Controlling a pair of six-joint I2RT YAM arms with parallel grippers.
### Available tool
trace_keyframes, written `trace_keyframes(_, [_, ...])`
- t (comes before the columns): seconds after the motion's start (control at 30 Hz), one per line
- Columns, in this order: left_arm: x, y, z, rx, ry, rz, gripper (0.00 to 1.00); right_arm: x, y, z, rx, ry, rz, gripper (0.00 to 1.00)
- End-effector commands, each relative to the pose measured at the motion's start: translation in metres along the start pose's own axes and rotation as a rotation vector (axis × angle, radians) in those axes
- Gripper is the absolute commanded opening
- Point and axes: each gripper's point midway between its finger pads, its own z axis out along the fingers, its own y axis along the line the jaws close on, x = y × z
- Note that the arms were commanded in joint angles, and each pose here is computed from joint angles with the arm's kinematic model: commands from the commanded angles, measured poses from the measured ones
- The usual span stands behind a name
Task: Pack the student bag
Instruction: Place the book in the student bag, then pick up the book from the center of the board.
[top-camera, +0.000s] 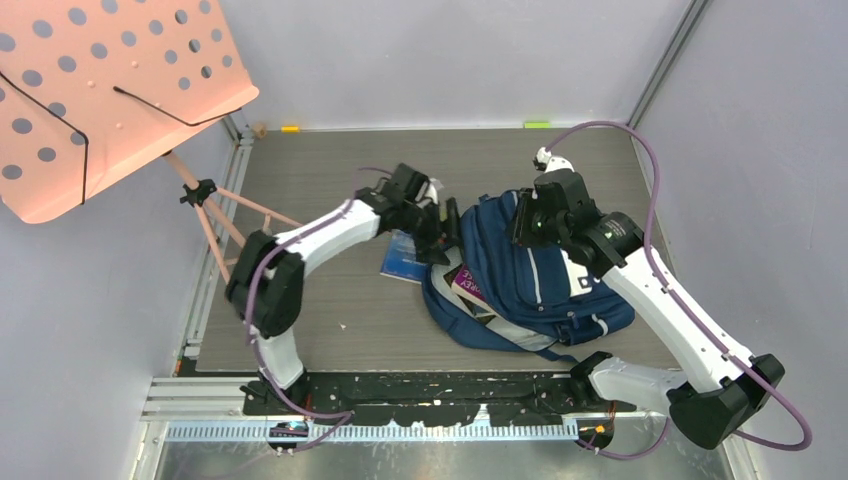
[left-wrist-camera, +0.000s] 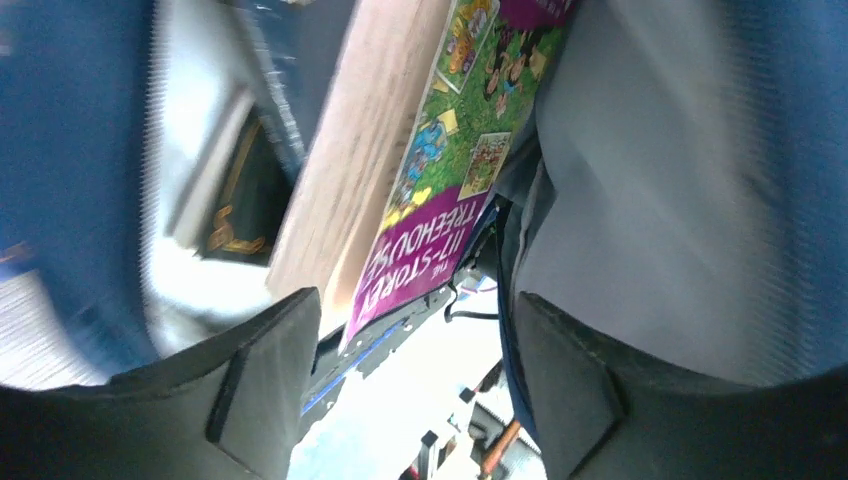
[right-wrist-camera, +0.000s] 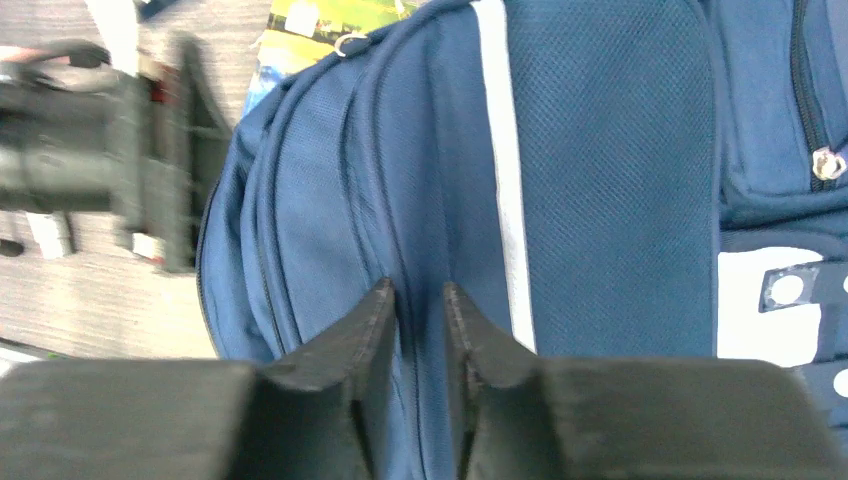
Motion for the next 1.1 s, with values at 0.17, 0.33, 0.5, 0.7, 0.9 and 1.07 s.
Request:
trace_keyframes(0.17, [-0.047, 0.032, -0.119, -0.087, -0.304, 0.097, 0.84, -0.003, 0.003, -0.031, -0.02, 0.015, 0.045, 0.62])
trace_keyframes(0.33, [-0.073, 0.073, -0.142, -0.148, -0.363, 0.051, 0.84, -0.036, 0.016, -0.019, -0.016, -0.023, -0.017, 0.67])
trace_keyframes(0.5, [-0.092, 0.089, -0.142, -0.19, -0.356, 0.078, 0.85, -0.056, 0.037, 0.033, -0.03, 0.019, -0.039, 0.73])
trace_keyframes(0.7, [-0.108, 0.104, -0.135, -0.205, -0.333, 0.076, 0.85, -0.063, 0.07, 0.115, -0.145, 0.124, -0.031, 0.72])
trace_keyframes(0.9, [-0.107, 0.112, -0.132, -0.215, -0.335, 0.111, 0.85, -0.053, 0.071, 0.196, -0.161, 0.269, -0.029, 0.71])
trace_keyframes(1.07, [-0.104, 0.123, -0.133, -0.255, -0.347, 0.131, 0.85, -0.02, 0.045, 0.244, -0.087, 0.434, 0.004, 0.67])
